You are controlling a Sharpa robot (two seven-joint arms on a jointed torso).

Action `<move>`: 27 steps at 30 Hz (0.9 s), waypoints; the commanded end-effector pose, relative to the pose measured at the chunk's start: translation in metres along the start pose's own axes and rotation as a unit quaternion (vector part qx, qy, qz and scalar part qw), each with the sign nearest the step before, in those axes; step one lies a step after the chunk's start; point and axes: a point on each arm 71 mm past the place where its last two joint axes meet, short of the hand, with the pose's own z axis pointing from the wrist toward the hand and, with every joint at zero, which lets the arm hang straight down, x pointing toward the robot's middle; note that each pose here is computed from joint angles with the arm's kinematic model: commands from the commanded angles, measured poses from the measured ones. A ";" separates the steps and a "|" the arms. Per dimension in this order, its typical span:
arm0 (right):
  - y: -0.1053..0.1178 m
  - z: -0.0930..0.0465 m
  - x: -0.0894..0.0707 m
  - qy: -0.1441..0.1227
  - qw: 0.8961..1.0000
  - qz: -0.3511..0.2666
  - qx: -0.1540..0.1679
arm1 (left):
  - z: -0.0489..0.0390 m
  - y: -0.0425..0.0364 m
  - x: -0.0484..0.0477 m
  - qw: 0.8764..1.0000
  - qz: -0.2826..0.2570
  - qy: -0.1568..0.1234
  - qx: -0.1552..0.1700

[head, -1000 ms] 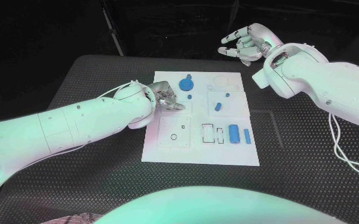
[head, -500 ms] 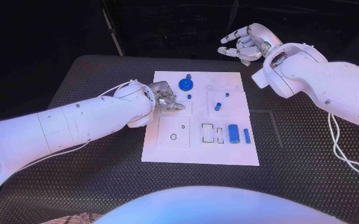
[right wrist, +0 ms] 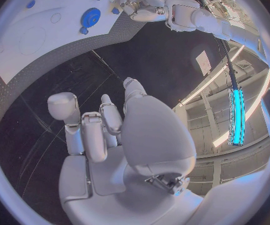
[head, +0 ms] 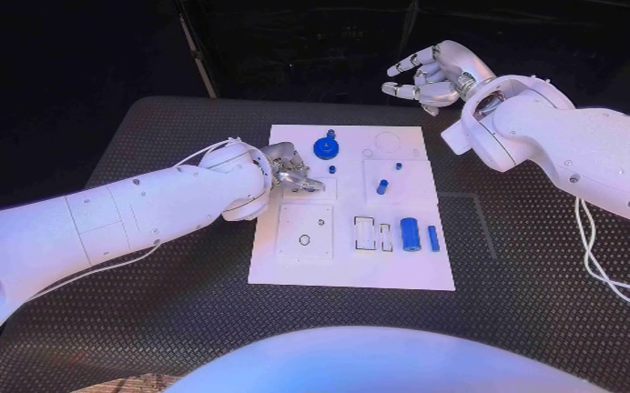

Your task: Assemble the parts on the task board

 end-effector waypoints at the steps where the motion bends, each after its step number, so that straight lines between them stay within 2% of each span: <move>1: 0.002 0.000 0.000 0.002 1.000 0.001 -0.005 | 0.0006 0.0026 0.0067 1.000 0.001 0.022 -0.009; 27: 0.001 0.001 -0.001 0.002 1.000 0.001 -0.003 | 0.0017 0.0039 0.0053 1.000 0.002 0.023 -0.011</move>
